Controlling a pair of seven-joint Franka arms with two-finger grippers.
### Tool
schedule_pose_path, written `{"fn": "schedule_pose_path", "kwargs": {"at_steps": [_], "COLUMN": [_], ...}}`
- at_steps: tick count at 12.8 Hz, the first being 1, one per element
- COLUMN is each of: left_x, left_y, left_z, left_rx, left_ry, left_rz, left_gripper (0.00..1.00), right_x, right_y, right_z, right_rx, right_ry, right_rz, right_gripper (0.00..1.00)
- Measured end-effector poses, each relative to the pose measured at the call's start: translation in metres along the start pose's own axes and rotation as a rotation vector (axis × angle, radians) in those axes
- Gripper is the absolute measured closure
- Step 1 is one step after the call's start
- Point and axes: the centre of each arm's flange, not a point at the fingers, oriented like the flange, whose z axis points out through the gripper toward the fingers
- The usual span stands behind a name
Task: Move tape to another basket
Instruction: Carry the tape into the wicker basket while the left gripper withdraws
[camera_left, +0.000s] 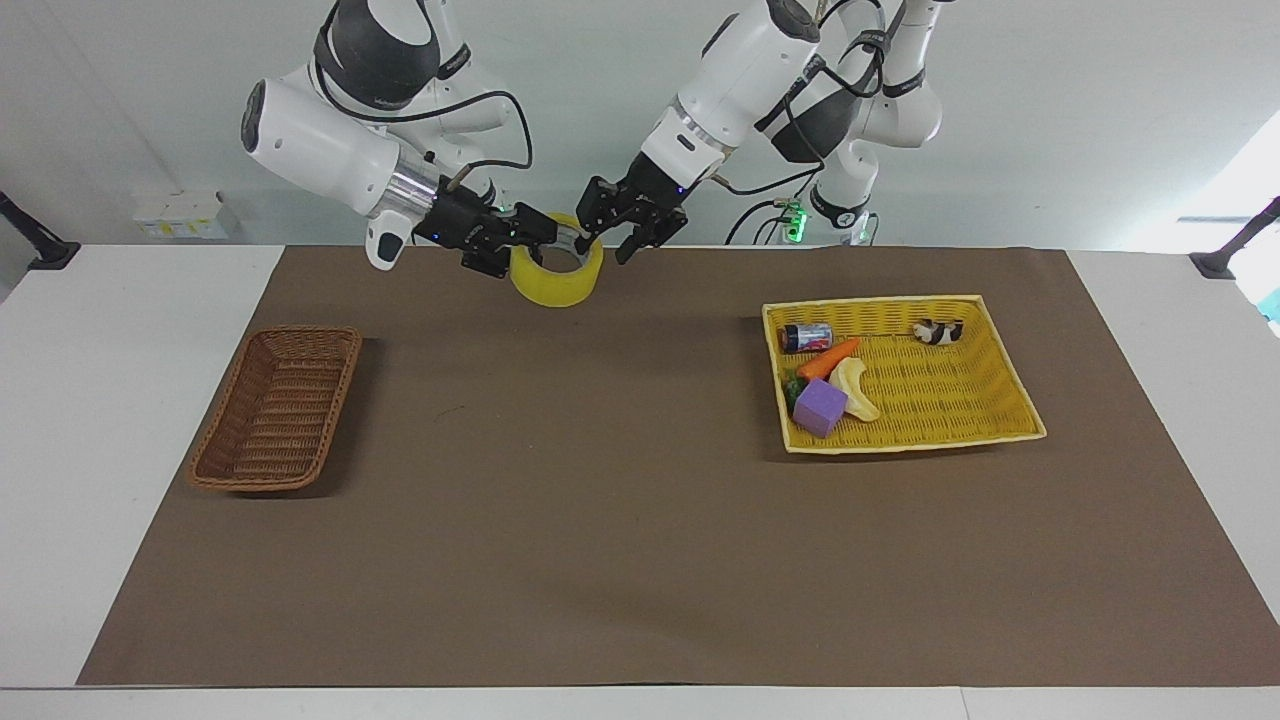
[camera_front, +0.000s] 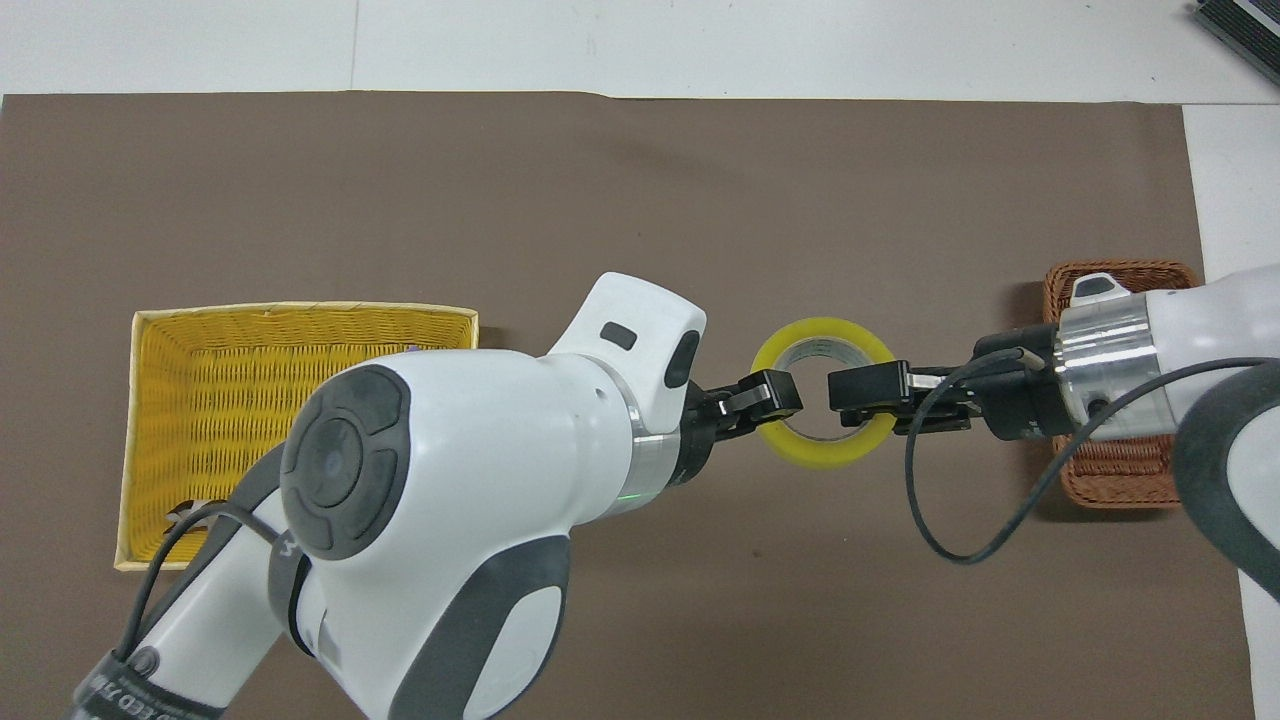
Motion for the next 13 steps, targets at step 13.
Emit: {"fn": "schedule_pose_path", "kwargs": {"at_steps": [13], "left_x": [0.17], "left_y": [-0.201], "left_z": [-0.167], "left_rx": [0.373], "left_ry": [0.097], "left_rz": [0.166], "left_gripper": [0.0], "right_x": [0.007], "right_y": [0.203], "right_z": [-0.156], "right_rx": [-0.181], "right_ry": [0.127], "right_rz": [-0.057], "right_gripper": [1.0]}}
